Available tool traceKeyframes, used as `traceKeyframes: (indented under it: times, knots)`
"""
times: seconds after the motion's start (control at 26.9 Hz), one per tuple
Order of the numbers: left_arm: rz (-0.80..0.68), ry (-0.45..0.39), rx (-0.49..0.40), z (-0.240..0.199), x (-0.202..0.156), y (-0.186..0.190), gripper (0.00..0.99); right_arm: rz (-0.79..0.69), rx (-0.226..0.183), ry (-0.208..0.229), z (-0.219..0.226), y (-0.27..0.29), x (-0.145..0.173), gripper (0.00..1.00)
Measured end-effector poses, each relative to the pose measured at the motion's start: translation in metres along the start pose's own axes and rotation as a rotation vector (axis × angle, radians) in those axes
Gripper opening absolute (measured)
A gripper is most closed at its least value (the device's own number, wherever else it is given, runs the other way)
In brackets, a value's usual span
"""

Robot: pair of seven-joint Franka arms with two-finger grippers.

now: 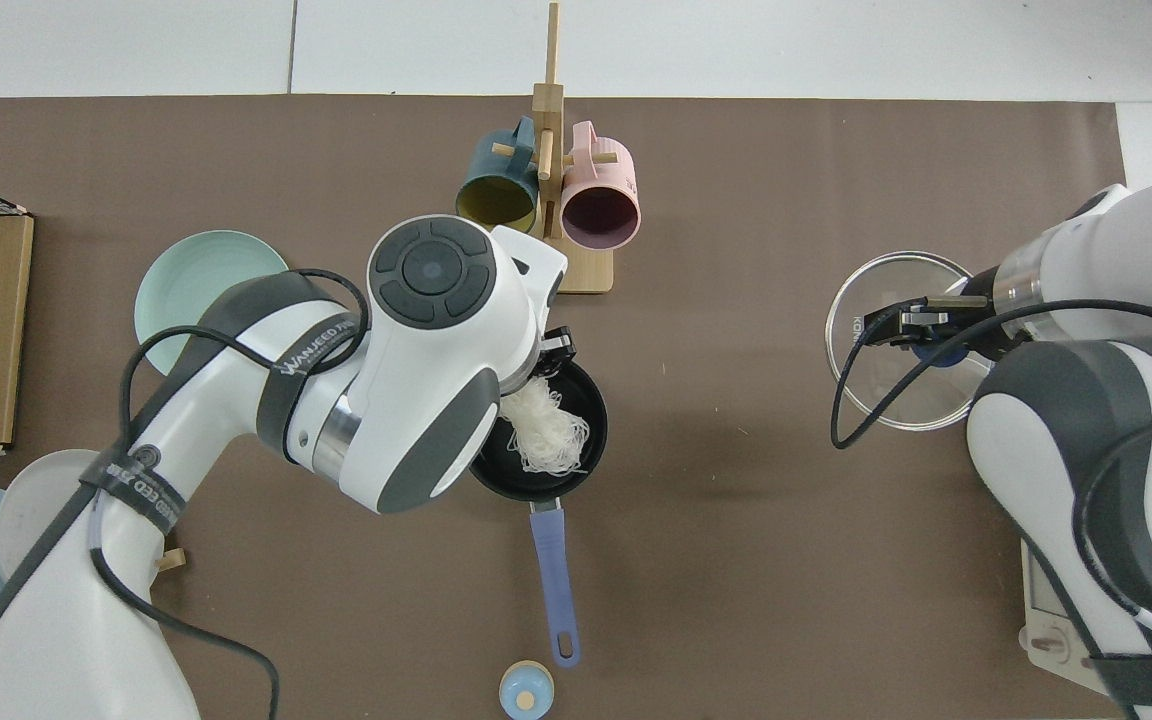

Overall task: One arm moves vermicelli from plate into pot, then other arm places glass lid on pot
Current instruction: 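Carry the vermicelli with the left gripper over the black saucepan, then open the left gripper to drop the vermicelli into the saucepan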

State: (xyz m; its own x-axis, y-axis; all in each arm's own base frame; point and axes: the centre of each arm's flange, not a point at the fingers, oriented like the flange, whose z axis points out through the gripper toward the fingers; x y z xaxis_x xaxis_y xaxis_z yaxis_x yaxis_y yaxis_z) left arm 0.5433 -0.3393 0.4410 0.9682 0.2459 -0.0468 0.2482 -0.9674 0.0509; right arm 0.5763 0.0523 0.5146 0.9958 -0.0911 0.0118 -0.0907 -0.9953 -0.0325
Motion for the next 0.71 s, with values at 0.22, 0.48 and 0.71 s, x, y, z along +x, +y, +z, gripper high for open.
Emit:
traceKeyframes:
  times: [0.22, 0.48, 0.71]
  knots:
    - [0.017, 0.013, 0.013, 0.031, -0.025, -0.006, 0.405, 0.002, 0.000, -0.002, 0.001, 0.001, 0.000, 0.44]
    - [0.009, 0.031, 0.011, 0.062, -0.047, 0.001, 0.405, 0.002, -0.001, -0.004, 0.002, 0.001, 0.000, 0.44]
    - [0.007, 0.036, 0.009, 0.061, -0.047, 0.000, 0.405, 0.002, -0.001, -0.006, 0.003, 0.001, -0.001, 0.44]
